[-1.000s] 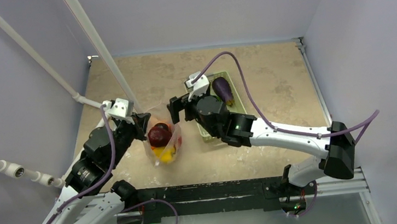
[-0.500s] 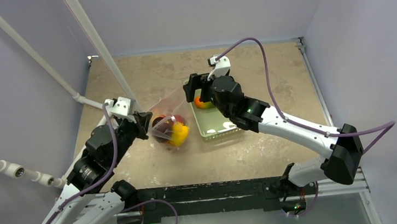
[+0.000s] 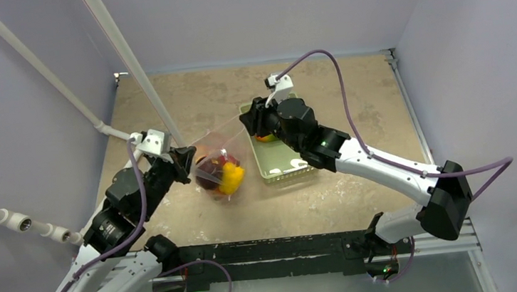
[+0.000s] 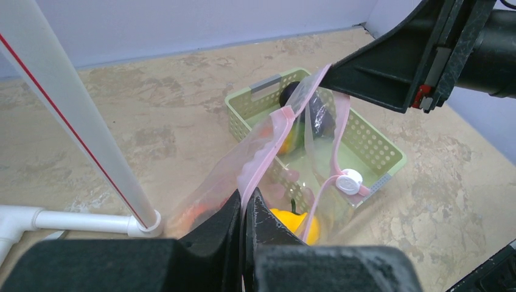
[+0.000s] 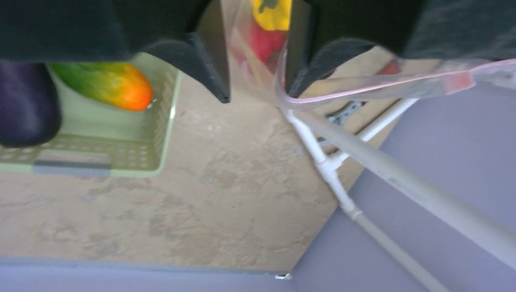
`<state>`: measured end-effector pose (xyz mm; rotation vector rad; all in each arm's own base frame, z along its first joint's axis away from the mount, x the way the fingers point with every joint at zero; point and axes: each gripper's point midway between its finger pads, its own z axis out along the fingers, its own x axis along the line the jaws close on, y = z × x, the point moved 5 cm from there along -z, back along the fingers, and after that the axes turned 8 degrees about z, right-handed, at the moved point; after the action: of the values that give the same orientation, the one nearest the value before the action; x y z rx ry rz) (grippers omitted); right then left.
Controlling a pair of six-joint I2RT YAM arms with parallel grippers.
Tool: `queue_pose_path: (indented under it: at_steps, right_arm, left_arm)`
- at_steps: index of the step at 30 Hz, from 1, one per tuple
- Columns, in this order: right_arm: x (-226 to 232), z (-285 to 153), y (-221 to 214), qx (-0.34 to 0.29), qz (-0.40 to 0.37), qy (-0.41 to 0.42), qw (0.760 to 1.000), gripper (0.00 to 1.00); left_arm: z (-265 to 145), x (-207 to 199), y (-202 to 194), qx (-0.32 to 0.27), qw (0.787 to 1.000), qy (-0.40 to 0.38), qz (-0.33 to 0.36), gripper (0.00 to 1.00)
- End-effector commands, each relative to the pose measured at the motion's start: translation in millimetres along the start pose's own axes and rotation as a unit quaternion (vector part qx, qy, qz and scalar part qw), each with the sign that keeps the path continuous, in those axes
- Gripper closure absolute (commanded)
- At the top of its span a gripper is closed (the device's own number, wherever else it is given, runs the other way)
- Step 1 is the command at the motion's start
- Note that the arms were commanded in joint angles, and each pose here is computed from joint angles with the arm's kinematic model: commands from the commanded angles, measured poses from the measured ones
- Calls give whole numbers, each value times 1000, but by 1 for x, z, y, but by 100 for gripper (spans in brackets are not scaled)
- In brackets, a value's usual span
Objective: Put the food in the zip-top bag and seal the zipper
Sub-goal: Pick up the fake vegetable from the bin.
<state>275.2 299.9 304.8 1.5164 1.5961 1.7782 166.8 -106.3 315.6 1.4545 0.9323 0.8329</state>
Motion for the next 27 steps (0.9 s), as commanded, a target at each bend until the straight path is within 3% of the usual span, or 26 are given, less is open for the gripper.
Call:
queue_pose_path:
  at_steps: [1, 5, 14, 23, 27]
  right_arm:
    - [-11, 8, 3, -13, 2, -14, 1000, 71]
    - [-9, 10, -4, -2, 5, -4, 1000, 100]
    - [-16, 24, -40, 41, 27, 1, 999, 100]
    - [-27, 31, -65, 70, 26, -14, 997, 100]
    - [-19, 24, -48, 50, 30, 1, 998, 79]
  left_arm:
    - [-8, 7, 21, -52, 998, 17, -6, 100]
    - [-13, 10, 25, -67, 997, 23, -9, 100]
    - [-15, 15, 26, -71, 997, 40, -13, 100]
    - [13, 4, 6, 1, 1000, 19, 5, 100]
    - [18, 3, 1, 14, 1000, 19, 7, 100]
